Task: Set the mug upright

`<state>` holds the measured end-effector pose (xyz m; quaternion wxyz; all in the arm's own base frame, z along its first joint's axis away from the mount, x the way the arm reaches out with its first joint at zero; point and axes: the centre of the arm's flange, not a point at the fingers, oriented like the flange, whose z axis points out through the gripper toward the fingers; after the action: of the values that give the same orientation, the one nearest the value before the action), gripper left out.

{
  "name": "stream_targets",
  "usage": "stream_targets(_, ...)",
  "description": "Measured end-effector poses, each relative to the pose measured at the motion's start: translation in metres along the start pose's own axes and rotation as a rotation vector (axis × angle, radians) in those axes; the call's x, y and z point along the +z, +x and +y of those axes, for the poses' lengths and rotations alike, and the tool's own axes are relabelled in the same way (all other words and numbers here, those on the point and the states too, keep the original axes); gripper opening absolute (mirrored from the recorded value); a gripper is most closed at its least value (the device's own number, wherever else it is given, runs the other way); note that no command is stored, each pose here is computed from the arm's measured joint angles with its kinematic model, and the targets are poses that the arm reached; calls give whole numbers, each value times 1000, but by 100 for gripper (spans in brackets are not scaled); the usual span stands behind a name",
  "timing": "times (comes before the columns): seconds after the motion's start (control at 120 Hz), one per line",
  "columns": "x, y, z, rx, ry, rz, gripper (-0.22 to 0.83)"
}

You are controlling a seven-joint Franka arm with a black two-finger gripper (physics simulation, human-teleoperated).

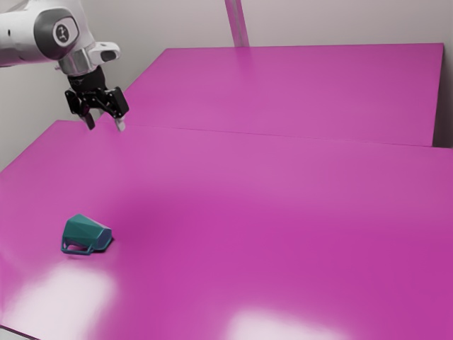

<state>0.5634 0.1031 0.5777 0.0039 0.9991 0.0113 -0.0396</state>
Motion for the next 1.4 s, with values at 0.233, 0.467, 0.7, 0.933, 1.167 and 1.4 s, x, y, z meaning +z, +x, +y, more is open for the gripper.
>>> stream_targets(0.233, -4, -3, -37, -32, 6, 80, 62)
stream_targets(0.467, 25, -83, -85, -165, -100, 142, 61)
stream_targets(0.7, 74, -134, -141, -296, -341, 304, 62)
stream_targets(0.933, 136, -191, -190, -326, -517, 499, 61)
stream_targets(1.167, 167, -234, -231, -180, -420, 517, 62)
stream_targets(1.4, 210, -237, -248, -54, -343, 472, 62)
